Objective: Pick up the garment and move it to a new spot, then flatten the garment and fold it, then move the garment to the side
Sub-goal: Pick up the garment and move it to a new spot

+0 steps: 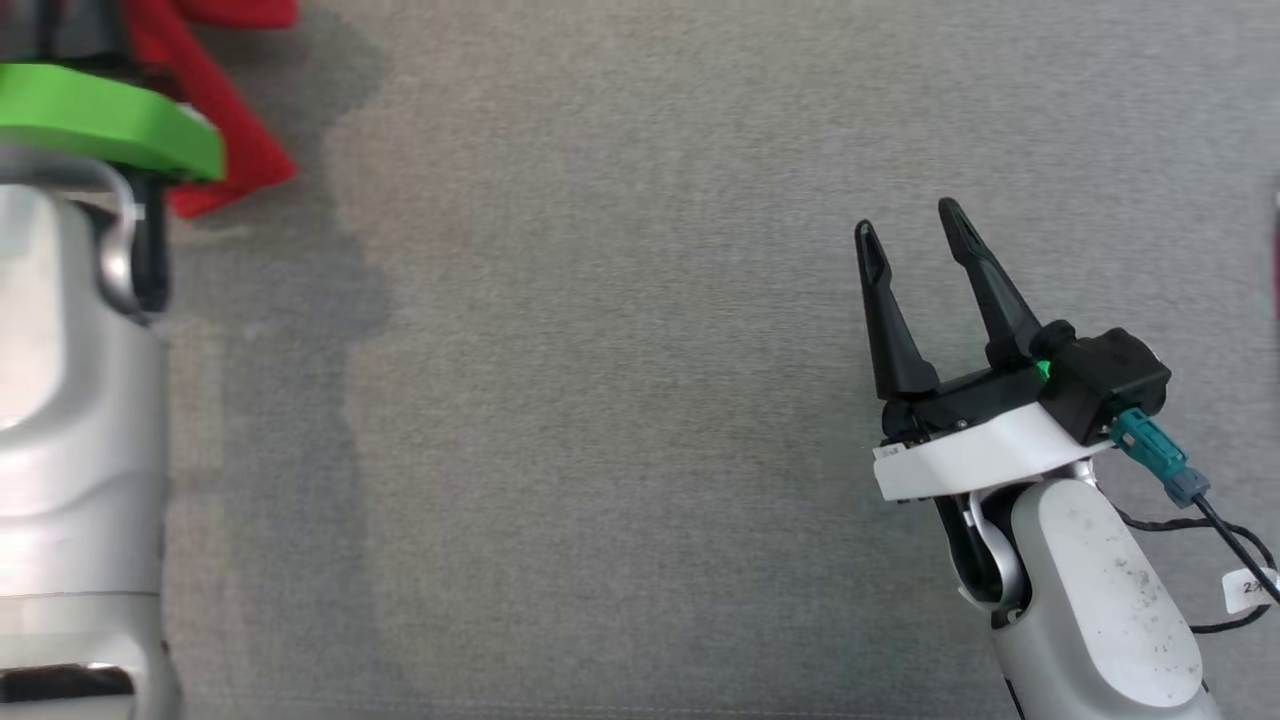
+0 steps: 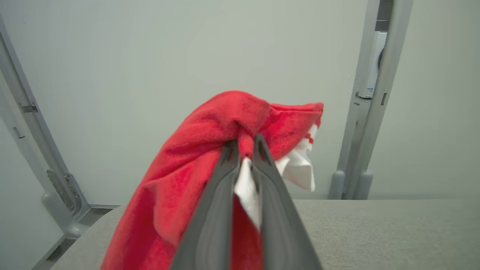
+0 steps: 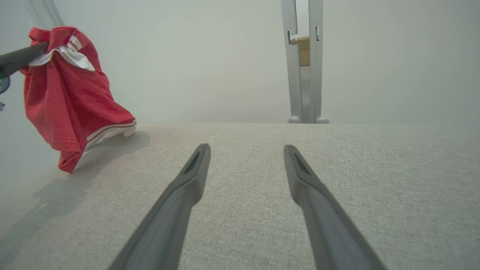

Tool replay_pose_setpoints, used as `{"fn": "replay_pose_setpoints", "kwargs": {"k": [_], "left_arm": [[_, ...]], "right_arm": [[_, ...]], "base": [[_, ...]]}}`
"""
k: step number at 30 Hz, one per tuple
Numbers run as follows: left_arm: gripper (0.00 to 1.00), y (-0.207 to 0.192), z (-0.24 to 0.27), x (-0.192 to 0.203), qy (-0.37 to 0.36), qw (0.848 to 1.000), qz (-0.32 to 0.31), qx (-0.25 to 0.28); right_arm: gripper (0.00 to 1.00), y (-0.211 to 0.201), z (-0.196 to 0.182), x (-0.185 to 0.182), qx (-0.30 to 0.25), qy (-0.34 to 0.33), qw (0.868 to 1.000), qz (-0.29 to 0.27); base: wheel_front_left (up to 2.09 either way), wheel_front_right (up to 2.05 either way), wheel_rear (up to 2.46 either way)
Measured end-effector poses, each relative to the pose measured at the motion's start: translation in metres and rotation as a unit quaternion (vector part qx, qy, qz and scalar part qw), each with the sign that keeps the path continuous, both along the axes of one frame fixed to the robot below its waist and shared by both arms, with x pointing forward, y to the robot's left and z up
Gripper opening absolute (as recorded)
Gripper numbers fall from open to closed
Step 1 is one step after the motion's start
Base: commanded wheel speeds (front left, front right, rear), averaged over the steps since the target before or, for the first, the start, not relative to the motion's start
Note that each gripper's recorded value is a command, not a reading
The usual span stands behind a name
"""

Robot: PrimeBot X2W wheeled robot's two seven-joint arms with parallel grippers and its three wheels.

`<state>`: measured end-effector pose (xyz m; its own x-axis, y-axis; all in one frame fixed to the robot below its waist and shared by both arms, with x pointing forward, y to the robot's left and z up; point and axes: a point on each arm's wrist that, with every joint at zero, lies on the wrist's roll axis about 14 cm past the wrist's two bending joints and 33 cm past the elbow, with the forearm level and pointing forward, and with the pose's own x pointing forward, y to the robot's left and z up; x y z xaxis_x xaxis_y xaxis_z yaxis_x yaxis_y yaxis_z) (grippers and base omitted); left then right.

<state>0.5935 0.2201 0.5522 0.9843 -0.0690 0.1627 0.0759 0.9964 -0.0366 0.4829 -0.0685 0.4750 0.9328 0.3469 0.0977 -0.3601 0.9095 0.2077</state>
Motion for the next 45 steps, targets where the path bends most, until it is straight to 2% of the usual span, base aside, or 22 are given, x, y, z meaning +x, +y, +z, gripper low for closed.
{"fn": "replay_pose_setpoints", "kwargs": {"k": [5, 10, 13, 17, 18, 19, 21, 23, 27, 29, 37, 41, 45], "left_arm": [[0.00, -0.099, -0.005, -0.002, 0.004, 0.993, -0.113, -0.026], [0.00, -0.202, -0.021, -0.027, 0.028, 0.971, -0.235, -0.038], [0.00, -0.246, -0.024, -0.044, 0.033, 0.956, -0.286, -0.053], [0.02, -0.290, -0.030, -0.069, 0.036, 0.938, -0.343, -0.047], [0.82, -0.297, -0.035, -0.075, 0.043, 0.934, -0.352, -0.045], [1.00, -0.304, -0.041, -0.083, 0.051, 0.930, -0.361, -0.047], [1.00, -0.313, -0.046, -0.094, 0.058, 0.925, -0.372, -0.047], [1.00, -0.312, -0.053, -0.102, 0.070, 0.925, -0.370, -0.048], [1.00, -0.289, -0.068, -0.110, 0.092, 0.939, -0.327, -0.060], [1.00, -0.272, -0.072, -0.114, 0.086, 0.947, -0.308, -0.037], [1.00, -0.161, -0.100, -0.132, 0.115, 0.979, -0.166, -0.009], [1.00, -0.115, -0.096, -0.148, 0.111, 0.989, -0.093, -0.008], [1.00, -0.079, -0.102, -0.174, 0.124, 0.992, -0.035, -0.012]], "right_arm": [[1.00, -0.029, 0.010, -0.010, 0.001, -0.002, 0.999, -0.038], [1.00, -0.062, 0.018, -0.024, -0.003, -0.003, 0.997, -0.082], [1.00, -0.080, 0.021, -0.034, -0.005, -0.002, 0.994, -0.105], [1.00, -0.096, 0.025, -0.047, -0.014, -0.001, 0.992, -0.127], [1.00, -0.100, 0.026, -0.050, -0.015, -0.002, 0.991, -0.132], [1.00, -0.105, 0.027, -0.052, -0.016, -0.002, 0.990, -0.139], [1.00, -0.113, 0.028, -0.059, -0.017, -0.001, 0.988, -0.151], [1.00, -0.117, 0.029, -0.063, -0.018, -0.001, 0.987, -0.157], [1.00, -0.118, 0.038, -0.065, -0.014, -0.012, 0.987, -0.160], [1.00, -0.117, 0.039, -0.064, -0.012, -0.014, 0.987, -0.158], [1.00, -0.108, 0.038, -0.066, -0.016, -0.011, 0.989, -0.147], [1.00, -0.104, 0.032, -0.071, -0.019, -0.002, 0.990, -0.143], [1.00, -0.098, 0.026, -0.079, -0.022, 0.007, 0.991, -0.135]], "base": [[0.00, 0.00, 0.00], [0.00, 0.00, 0.00], [0.00, 0.00, 0.00], [0.00, 0.00, 0.00], [0.00, 0.00, 0.00], [0.00, 0.00, 0.00], [0.00, 0.00, 0.00], [0.00, 0.00, 0.00], [0.00, 0.00, 0.00], [0.00, 0.00, 0.00], [0.00, 0.00, 0.00], [0.00, 0.00, 0.00], [0.00, 0.00, 0.00]]}}
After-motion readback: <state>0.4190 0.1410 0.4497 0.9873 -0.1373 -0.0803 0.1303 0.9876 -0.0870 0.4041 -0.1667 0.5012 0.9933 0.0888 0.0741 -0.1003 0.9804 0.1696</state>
